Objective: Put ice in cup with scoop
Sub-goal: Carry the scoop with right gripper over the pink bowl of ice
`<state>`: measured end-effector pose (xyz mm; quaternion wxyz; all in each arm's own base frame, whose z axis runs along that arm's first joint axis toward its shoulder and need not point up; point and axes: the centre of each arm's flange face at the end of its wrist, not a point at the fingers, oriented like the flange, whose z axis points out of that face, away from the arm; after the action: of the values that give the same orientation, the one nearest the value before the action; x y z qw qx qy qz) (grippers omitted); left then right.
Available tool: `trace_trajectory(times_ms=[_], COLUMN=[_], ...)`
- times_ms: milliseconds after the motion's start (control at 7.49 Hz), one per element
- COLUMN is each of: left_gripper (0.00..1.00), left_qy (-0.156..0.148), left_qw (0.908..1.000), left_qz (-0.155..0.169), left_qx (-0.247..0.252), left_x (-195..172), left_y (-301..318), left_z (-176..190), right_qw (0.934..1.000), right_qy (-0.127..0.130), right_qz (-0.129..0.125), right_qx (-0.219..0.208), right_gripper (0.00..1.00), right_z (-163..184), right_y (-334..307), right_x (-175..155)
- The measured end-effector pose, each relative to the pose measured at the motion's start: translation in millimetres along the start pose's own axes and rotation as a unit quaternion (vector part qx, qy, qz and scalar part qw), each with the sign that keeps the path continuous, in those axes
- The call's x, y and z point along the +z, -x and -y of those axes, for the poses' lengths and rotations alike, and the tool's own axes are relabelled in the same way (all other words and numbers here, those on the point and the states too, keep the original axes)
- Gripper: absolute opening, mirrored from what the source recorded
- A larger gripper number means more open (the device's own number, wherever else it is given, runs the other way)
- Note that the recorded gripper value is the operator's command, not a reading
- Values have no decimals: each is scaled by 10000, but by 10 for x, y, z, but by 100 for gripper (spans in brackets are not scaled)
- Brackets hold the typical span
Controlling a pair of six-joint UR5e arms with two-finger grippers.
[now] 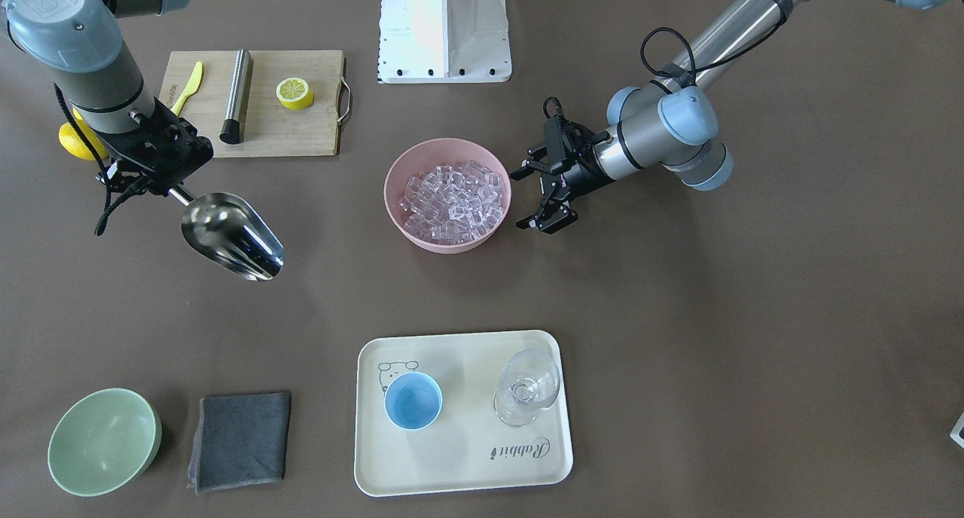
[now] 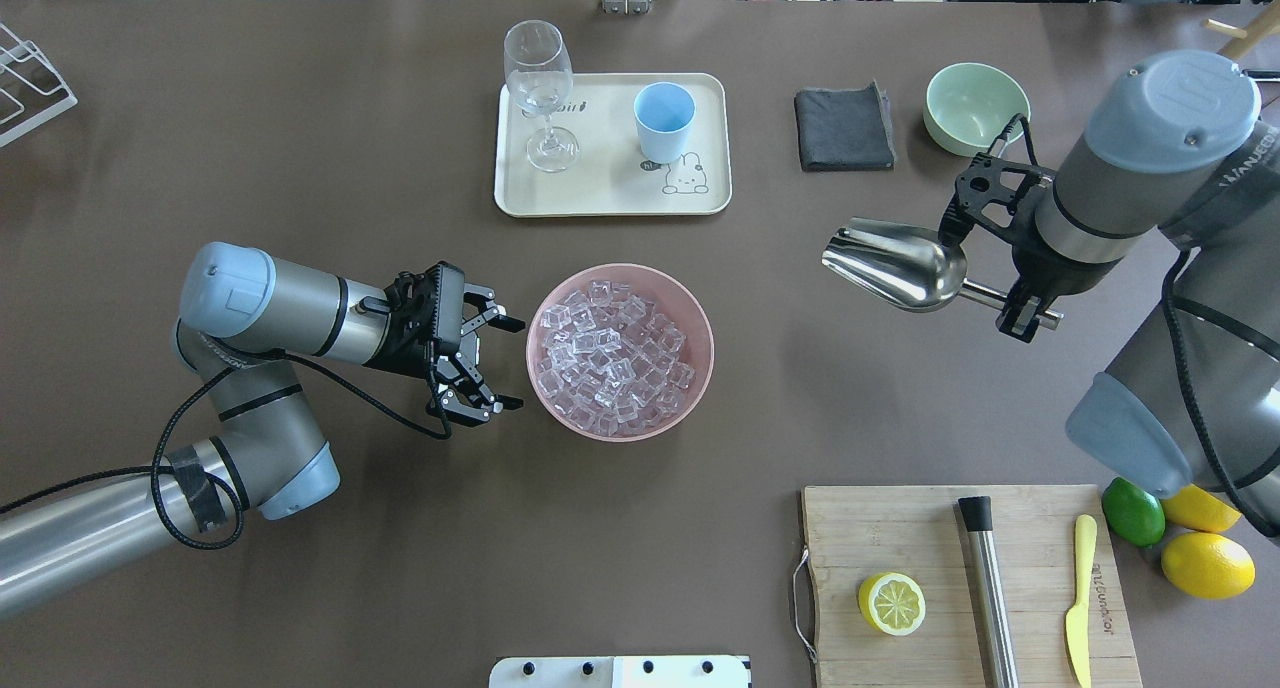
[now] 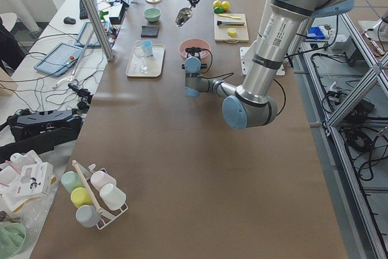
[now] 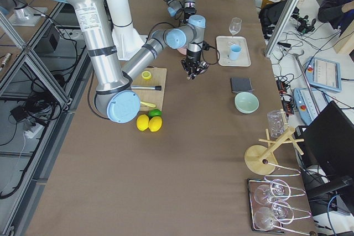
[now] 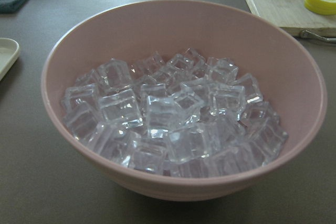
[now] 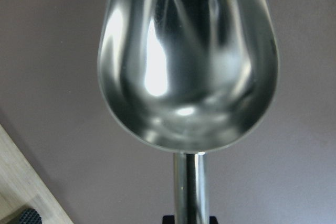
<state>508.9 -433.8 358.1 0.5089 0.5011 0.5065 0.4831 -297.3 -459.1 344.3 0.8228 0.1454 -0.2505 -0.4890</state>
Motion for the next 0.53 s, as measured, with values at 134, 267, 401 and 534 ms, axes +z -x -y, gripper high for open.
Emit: trace_trajectory(times_ms=[134,267,401,534], left_gripper=[98,98,98,98], left_qy=[-4,-5,-6,-9], left_qw=[10000,10000,10000,10000], left_qz=[3,9,12,14], left_qx=[-8,-22,-29,-31], left_x=[-1,-3,-3,-3], left_y=[-2,-1,-1,1], left_z=[-3,-5,-6,-2], right_qw=[9998,9996,9994,9991], right_qy=[46,64,24,13], right_qz=[-52,-74,-114,-181], right_qx=[-170,-255,-324,-376], right_gripper=[0,0,0,0], right_z=[153,255,305,375], right_y=[-18,-15,10,44], right_x=[-120,-209,-306,-446])
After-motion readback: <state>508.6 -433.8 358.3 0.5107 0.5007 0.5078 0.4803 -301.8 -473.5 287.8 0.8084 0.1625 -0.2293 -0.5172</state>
